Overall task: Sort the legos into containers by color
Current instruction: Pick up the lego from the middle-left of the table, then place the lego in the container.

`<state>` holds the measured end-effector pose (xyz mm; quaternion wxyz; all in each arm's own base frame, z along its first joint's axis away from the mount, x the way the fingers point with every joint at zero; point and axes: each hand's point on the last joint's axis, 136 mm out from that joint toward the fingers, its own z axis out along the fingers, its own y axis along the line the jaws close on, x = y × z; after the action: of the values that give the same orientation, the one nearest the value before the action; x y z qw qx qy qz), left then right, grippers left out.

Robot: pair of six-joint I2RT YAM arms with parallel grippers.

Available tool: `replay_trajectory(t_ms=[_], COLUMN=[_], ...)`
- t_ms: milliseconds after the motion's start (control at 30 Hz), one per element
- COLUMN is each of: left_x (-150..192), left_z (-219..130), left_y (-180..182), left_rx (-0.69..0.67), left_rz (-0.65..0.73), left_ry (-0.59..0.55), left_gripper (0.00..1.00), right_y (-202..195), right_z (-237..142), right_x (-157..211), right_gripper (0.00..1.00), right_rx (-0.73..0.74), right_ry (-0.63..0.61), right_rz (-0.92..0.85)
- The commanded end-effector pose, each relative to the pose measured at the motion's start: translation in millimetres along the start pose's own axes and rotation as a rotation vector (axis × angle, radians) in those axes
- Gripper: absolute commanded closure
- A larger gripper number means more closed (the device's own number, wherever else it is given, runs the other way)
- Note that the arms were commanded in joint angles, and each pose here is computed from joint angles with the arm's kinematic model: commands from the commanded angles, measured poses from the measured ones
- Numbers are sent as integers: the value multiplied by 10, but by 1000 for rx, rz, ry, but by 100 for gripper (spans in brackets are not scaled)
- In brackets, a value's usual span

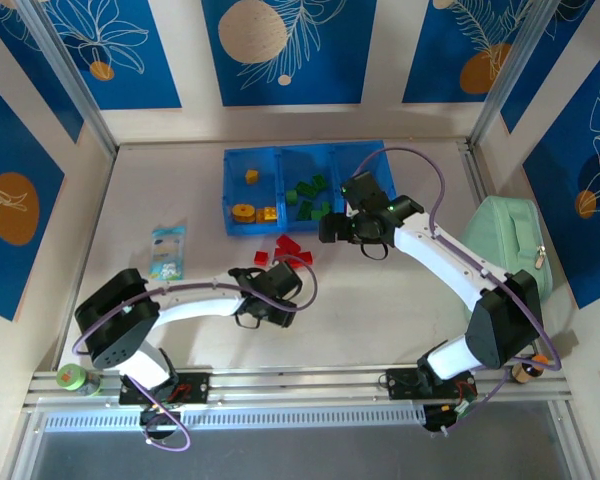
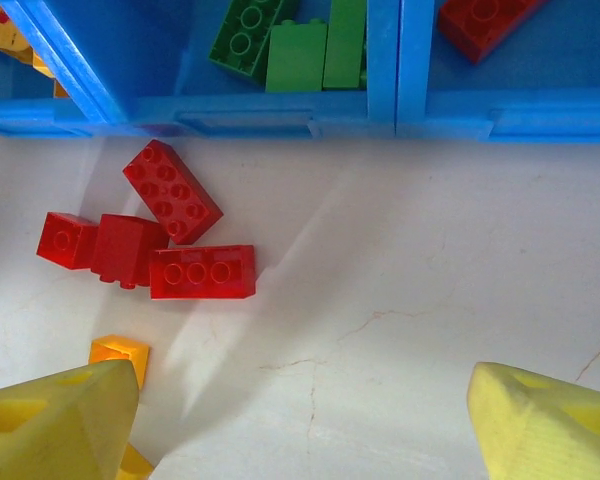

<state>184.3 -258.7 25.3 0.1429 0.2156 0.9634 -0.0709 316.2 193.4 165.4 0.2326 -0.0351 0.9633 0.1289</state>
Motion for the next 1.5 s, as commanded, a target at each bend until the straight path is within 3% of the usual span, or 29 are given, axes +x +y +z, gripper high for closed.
replay_trajectory(t_ms=[0, 167, 533, 700, 933, 1067, 1267, 1400, 1467], left_x=[107, 96, -303, -656, -1463, -1898, -2274, -2508, -2579], left_z=[40, 13, -461, -744, -1018, -978, -754, -763, -810], left_y=[51, 58, 75, 376, 1046, 1289, 1594, 1710, 1719], left_rx=[-41, -51, 26, 27, 42, 15, -22, -15, -12], left_rz=[15, 16, -36, -85, -226, -252, -304, -321, -316], left_ry=[50, 52, -96, -182, -325, -350, -340, -378, -384], left_gripper=[38, 39, 40, 40, 40, 41, 41, 35, 24], right_y=[21, 4, -16, -14, -60, -115, -223, -229, -228], right_z=[-39, -12, -30, -50, -96, -167, -240, -194, -154], right_x=[-14, 23, 30, 32, 38, 59, 145, 258, 316], right_gripper=[14, 14, 15, 15, 15, 15, 15, 15, 14], right_rx=[-27, -25, -22, -25, -17, -10, -5, -18, -18], right_ry=[-15, -11, -15, -17, -14, -23, -24, 8, 26], right_rz=[25, 32, 33, 34, 49, 54, 67, 64, 62])
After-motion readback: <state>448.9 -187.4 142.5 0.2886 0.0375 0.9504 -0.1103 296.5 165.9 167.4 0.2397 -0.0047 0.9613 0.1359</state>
